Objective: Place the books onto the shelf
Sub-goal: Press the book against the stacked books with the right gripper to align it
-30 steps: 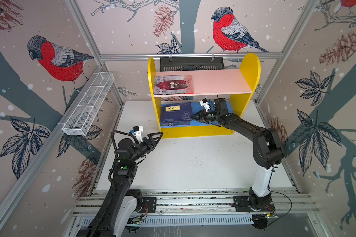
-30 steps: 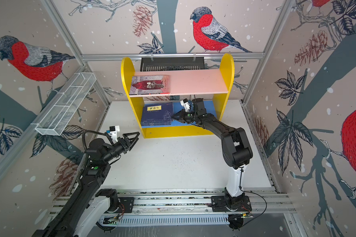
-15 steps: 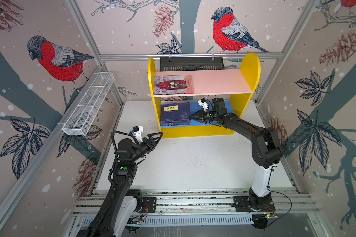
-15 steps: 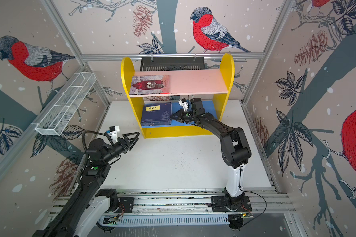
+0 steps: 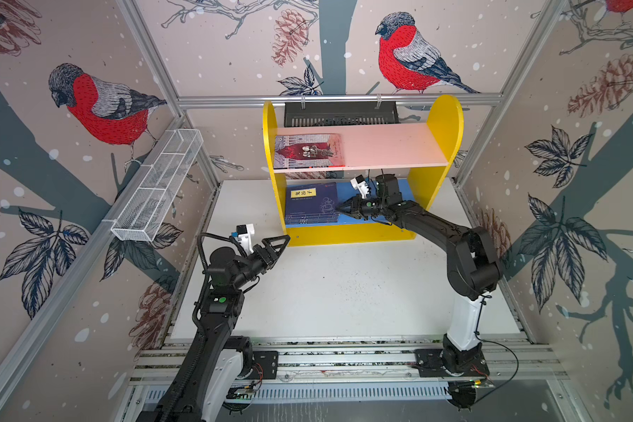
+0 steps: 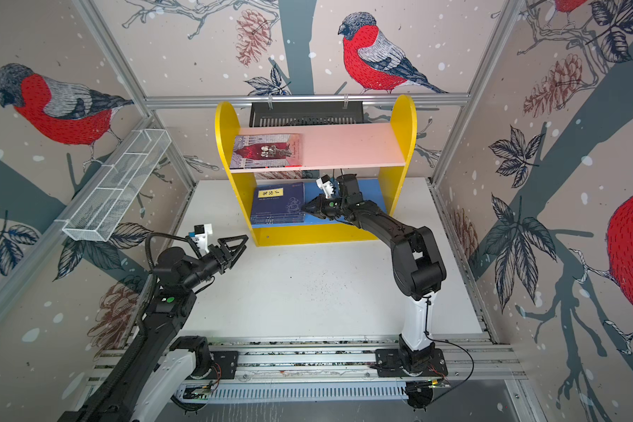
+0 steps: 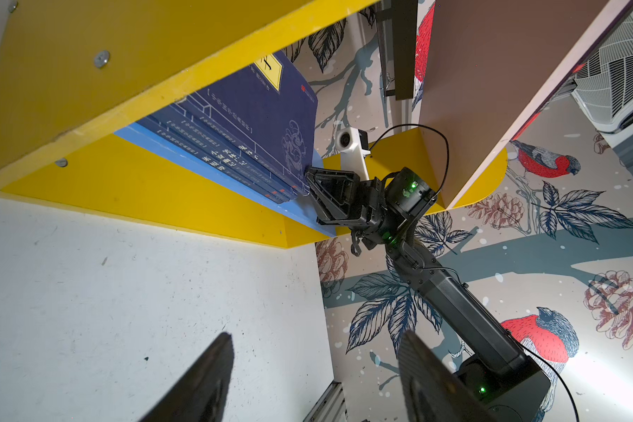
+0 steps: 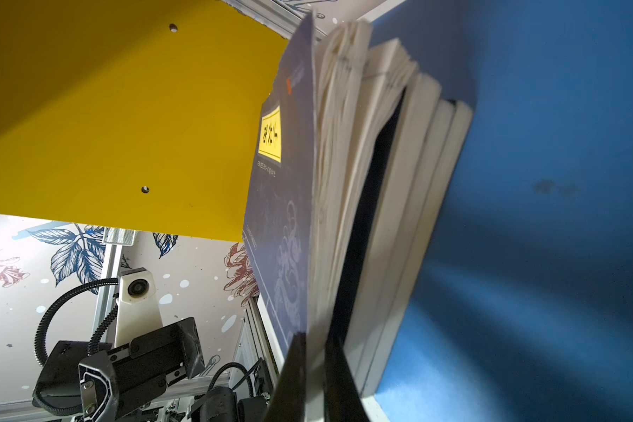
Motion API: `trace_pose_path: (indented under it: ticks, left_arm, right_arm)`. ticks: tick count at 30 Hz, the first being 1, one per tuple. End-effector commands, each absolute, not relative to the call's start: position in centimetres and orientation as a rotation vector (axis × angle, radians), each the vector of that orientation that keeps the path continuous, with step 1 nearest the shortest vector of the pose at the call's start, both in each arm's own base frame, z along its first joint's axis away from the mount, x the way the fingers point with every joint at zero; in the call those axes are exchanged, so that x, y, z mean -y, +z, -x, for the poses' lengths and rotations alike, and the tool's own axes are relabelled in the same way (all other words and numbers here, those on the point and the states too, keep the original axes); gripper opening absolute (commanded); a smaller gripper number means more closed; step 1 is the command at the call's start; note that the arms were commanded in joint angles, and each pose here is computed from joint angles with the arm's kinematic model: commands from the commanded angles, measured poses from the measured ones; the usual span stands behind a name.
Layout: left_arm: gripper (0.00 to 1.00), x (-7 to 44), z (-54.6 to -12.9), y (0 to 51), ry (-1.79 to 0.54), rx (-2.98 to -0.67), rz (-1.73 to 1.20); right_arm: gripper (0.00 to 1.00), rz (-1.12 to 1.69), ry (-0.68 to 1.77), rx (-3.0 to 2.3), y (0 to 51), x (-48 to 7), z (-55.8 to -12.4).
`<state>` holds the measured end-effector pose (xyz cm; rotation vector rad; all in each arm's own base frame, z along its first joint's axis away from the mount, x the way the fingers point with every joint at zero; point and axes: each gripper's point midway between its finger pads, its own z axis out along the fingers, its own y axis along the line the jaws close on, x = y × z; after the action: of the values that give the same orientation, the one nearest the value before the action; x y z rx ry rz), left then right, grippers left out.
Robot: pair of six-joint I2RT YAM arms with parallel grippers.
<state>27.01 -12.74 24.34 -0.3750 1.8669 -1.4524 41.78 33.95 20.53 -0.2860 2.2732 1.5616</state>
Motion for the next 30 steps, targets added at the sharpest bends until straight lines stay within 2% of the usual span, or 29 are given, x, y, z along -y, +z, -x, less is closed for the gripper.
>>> trace_pose_path:
  ticks: [1,30]
  left_arm:
    - [0.72,12.82,-26.97,25.20,-1.458,-1.834,0.341]
    - [0.72,12.78,-26.95,25.10,-1.458,-1.835,0.346]
  right_arm:
    - [0.03,0.309,1.558,-2.248,21.00,-34.12,-41.92]
    - [0.03,0.298,1.560,-2.250,20.64,-33.96,-41.38]
